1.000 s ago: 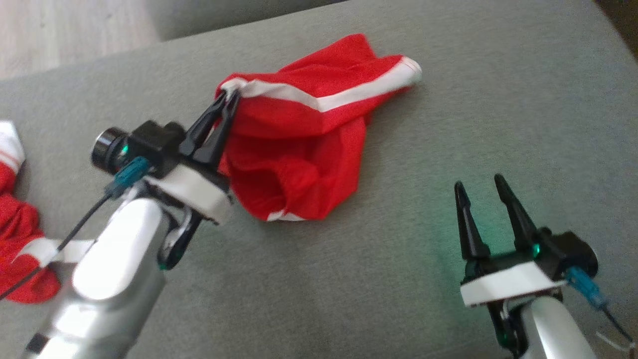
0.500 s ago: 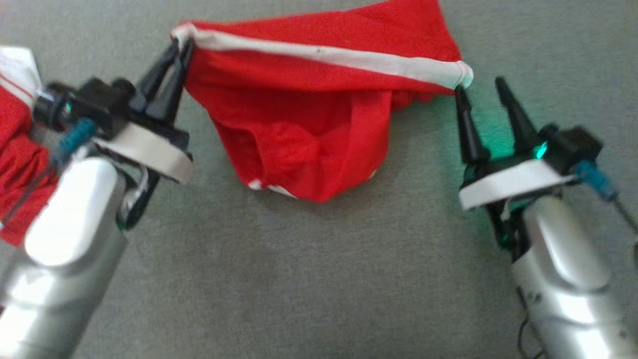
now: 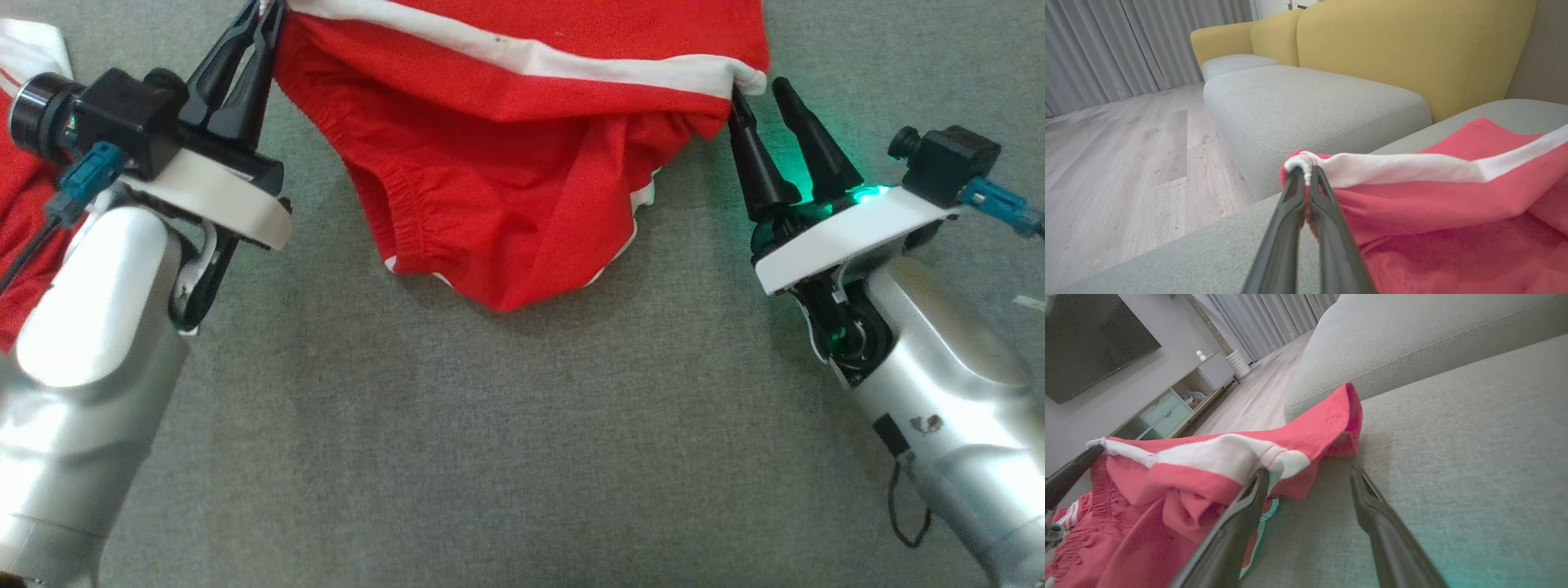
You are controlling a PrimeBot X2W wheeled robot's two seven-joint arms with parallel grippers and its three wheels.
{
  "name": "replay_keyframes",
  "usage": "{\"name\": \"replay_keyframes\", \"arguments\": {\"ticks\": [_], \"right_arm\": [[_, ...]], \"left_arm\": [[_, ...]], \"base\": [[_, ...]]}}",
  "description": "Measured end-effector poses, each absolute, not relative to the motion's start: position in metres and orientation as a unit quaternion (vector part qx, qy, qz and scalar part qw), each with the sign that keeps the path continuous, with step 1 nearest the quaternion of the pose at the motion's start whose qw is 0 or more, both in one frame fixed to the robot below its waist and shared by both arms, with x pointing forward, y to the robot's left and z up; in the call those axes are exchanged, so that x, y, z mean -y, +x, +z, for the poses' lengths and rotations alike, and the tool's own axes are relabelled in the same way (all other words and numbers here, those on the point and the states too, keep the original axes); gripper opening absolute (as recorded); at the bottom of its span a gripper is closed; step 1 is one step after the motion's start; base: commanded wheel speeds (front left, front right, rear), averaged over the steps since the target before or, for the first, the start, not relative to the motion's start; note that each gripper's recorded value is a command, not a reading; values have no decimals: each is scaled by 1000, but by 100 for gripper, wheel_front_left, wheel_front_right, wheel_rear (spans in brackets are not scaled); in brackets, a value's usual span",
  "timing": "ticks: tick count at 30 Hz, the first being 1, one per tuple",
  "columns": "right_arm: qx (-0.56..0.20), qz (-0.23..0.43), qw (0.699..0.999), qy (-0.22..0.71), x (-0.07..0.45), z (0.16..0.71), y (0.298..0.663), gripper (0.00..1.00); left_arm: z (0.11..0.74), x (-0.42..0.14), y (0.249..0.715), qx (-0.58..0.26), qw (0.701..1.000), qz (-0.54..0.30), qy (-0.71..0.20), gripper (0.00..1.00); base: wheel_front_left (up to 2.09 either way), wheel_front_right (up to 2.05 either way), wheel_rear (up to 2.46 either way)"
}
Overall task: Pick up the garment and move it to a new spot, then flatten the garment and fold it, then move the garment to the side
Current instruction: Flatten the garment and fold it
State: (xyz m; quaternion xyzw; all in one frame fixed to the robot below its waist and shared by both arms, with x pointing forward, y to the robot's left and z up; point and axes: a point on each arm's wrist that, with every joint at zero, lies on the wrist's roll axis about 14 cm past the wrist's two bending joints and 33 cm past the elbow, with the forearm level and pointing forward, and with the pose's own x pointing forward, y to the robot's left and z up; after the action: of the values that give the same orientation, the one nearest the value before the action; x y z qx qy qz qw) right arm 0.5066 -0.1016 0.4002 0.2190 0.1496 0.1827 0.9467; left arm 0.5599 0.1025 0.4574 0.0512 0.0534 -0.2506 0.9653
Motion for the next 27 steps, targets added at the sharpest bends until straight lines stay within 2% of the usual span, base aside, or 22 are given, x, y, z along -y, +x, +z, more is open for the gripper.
{"name": "replay_keyframes", "arguments": {"ticks": [14,24,25,26,27], "right_arm": [[-148,210,909,328,88,434,497,100],[-165,214,901,339,85,428,493,100],[-165,215,901,339,85,429,494,90],[-163,216,901,339,84,430,496,41],[-162,218,901,339,83,431,497,36]], "left_arm": [[460,-106,558,-51,965,-250,60,0],[464,-106,562,-46,965,-252,63,0],[463,-106,561,-47,965,-252,63,0],[463,-106,561,-47,964,-252,64,0],[462,-106,561,-48,964,-252,64,0]], "base": [[0,0,0],[0,0,0],[0,0,0],[0,0,0],[0,0,0]]}}
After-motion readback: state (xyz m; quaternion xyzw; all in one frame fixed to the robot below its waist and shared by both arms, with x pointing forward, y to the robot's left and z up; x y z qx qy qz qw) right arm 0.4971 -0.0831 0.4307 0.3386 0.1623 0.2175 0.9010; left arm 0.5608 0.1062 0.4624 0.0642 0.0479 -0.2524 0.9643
